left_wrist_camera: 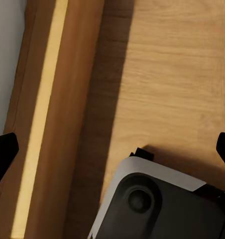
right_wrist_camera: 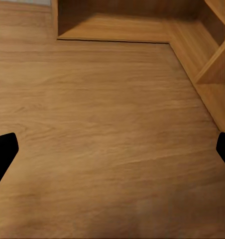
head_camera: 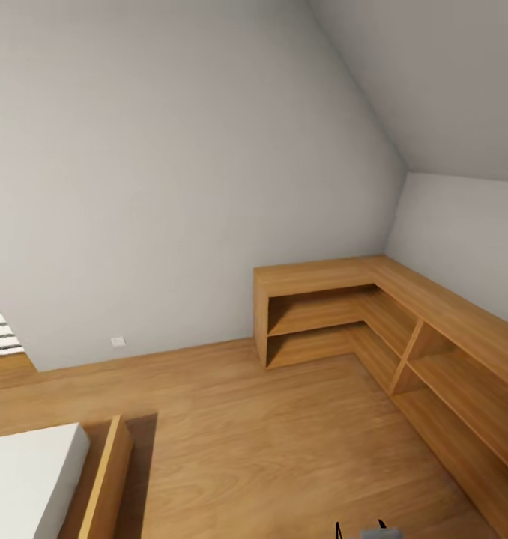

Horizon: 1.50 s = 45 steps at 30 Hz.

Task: In the bedroom, organize the workspace by keeping the computer under the desk, ensuring the monitor is on the desk, placing the keyboard on the desk next to the monitor, placing the mouse on the desk next to the keyboard, moving the folder from the swivel chair onto the desk next to the mouse, stacking the notebook on top of the folder with the pen on top of the notebook, and positioning the swivel chair next to the desk.

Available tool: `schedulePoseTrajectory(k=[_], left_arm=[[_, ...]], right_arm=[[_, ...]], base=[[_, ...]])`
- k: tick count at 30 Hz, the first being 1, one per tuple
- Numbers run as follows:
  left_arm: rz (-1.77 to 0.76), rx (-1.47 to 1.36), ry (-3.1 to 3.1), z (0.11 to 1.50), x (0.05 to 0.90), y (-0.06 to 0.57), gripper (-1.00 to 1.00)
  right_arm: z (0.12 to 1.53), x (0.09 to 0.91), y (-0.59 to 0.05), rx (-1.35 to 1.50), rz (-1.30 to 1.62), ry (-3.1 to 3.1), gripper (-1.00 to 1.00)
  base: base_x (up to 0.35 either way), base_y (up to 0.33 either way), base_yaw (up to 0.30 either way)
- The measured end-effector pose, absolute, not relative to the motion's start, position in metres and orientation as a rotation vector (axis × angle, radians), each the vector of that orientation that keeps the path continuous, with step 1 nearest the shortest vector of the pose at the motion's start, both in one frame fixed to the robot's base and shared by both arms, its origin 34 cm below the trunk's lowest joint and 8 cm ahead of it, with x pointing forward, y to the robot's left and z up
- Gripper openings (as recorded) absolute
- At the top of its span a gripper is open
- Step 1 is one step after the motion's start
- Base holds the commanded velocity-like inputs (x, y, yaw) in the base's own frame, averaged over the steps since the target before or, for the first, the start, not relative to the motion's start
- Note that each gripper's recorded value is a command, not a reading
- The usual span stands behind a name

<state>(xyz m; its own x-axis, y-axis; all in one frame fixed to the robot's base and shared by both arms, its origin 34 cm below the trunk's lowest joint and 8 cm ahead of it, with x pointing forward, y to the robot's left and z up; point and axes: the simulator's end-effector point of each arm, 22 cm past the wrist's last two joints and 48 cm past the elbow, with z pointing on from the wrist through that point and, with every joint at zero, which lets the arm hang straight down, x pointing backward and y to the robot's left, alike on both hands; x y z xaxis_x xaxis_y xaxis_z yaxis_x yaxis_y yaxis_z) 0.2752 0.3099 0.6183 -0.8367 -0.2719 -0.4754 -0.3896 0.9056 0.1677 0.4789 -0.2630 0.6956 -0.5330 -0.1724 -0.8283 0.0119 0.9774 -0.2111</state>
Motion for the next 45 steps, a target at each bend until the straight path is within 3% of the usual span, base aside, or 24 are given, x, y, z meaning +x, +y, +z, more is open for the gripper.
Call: schedulePoseTrajectory(k=[13, 28, 45], left_arm=[[0.358, -0.482, 2.614, 0.619, 0.276, 0.31, 1.0], [0.358, -0.485, 2.608, 0.62, 0.278, 0.311, 1.0], [0.355, -0.487, 2.602, 0.621, 0.28, 0.311, 1.0]], right_arm=[[0.697, 0.48, -0.262, -0.114, -0.231, 2.118, 1.0], [0.698, 0.481, -0.259, -0.115, -0.213, 2.119, 1.0], [0.699, 0.481, -0.267, -0.018, -0.232, 2.122, 1.0]], base=[[0.291, 0.0, -0.287], [0.046, 0.009, -0.291], [0.272, 0.175, -0.283]])
